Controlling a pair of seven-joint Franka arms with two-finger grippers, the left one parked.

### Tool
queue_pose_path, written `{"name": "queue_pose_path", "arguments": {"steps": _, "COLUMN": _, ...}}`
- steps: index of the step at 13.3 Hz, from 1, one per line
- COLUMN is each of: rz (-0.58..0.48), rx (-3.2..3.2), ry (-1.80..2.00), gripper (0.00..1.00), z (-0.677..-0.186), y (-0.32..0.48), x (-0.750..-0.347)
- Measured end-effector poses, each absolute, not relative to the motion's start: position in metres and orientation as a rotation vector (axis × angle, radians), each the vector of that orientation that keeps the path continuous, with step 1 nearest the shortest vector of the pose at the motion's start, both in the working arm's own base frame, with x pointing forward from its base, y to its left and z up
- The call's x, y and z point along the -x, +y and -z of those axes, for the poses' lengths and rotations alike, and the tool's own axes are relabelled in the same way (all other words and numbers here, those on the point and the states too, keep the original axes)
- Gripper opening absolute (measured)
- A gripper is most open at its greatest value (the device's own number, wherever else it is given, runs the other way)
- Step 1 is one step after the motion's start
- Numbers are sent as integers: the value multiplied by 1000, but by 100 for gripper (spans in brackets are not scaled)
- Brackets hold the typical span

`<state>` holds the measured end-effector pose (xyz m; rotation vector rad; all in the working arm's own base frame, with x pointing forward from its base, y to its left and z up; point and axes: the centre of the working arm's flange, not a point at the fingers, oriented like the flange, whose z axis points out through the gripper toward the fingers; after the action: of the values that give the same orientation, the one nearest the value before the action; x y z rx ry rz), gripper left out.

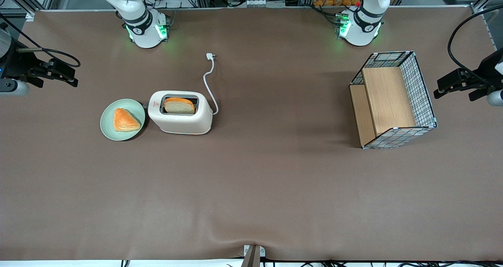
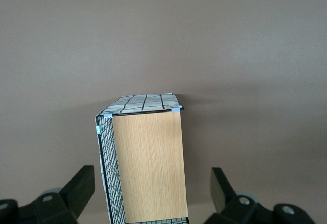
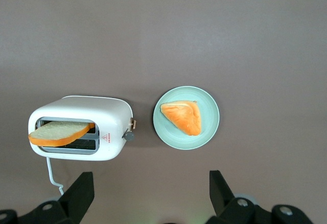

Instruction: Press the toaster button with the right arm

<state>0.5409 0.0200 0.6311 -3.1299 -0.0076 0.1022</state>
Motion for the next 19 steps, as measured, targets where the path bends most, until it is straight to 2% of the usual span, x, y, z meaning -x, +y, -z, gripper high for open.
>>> {"name": "queue_pose_path", "arguments": {"steps": 8, "rz": -118, "rx": 3129, "ry": -5, "gripper": 100, "z": -629, "y": 20, "x": -541}}
{"name": "queue_pose_path", "arguments": {"steps": 12, "rz": -276, "rx": 3071, "ry": 36, "gripper": 100, "z": -605, "y": 27, "x": -541}}
{"name": "queue_pose_path", "arguments": {"steps": 19, "rz": -463, "rx": 2976, "ry": 169, "gripper": 100, "z": -543, "y": 38, "x": -548}}
